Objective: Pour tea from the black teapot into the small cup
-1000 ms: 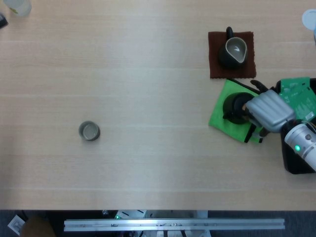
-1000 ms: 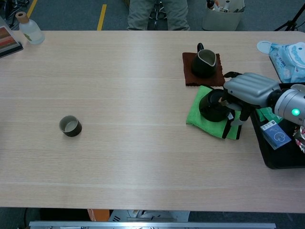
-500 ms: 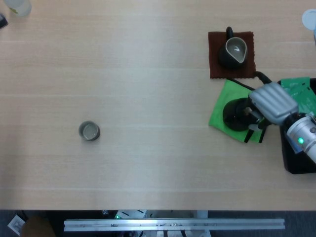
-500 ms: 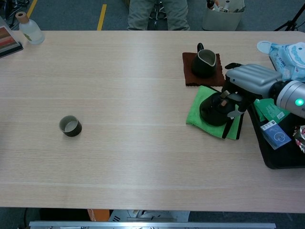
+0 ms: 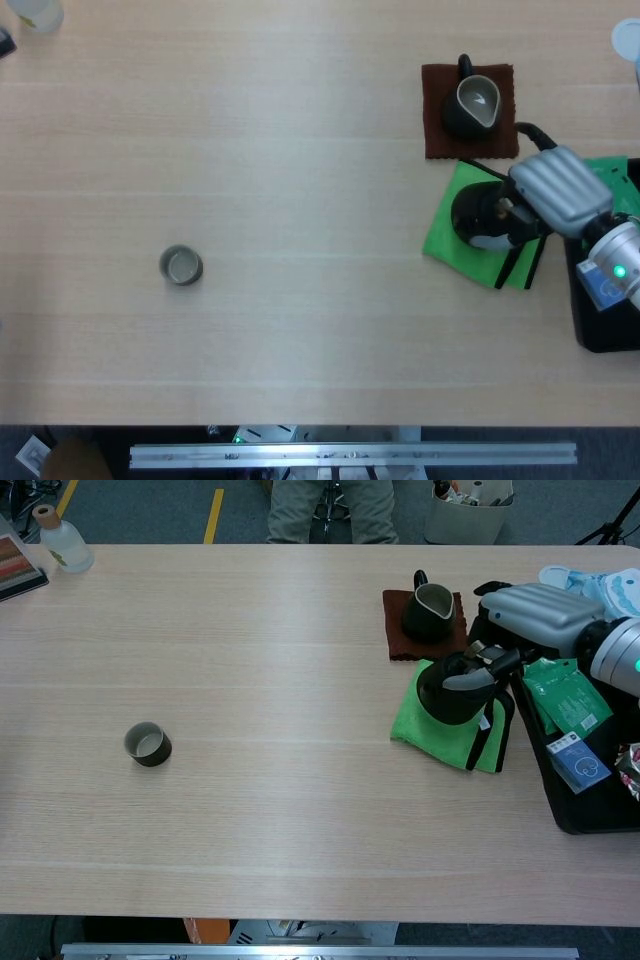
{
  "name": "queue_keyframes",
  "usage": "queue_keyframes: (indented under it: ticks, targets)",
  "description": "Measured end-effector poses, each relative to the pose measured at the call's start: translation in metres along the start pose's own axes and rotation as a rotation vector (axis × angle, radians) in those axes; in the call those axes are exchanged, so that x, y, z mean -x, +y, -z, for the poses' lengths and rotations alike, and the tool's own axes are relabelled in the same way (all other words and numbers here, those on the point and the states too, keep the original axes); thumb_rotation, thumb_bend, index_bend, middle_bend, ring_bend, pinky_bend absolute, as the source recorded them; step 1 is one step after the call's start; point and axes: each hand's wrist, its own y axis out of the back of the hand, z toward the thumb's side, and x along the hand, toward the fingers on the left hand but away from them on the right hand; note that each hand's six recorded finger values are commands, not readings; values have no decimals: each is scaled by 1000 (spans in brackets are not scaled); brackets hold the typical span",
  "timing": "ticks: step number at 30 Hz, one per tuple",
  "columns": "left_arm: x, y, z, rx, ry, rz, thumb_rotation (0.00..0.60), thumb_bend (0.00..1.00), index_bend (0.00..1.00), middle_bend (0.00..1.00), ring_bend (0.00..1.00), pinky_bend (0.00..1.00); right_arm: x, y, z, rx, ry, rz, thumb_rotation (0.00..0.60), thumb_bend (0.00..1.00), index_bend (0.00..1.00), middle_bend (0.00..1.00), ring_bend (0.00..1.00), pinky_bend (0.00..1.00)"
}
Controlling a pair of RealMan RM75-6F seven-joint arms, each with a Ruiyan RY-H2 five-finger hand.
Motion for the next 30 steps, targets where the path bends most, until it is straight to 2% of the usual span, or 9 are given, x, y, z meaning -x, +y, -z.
queue_keyframes:
  ticks: [4,8,12,20,30]
  targets:
    - [0,0,-1,-3,-2,0,600,227,121,115,101,72,0,8,-3,-2,8,30,245,24,987,893,847,8]
    - [1,1,-1,-2,-2,-4,600,227,121,115,101,72,0,15,-6,-10,15,55,250,153,996,895,849,8]
    - [1,2,-1,-4,-6,-12,600,227,121,115,101,72,0,22,-8,-21,21,78,263,196,996,895,849,8]
    - [-4,5,-4,-28,-27,-19,600,228,121,115,101,72,-1,37,-9,-51,19,122,393,275,996,895,850,8]
    - [-14,10,-13,-55,-74,-33,600,228,121,116,101,72,-4,47,-8,-57,13,158,476,310,995,896,852,7]
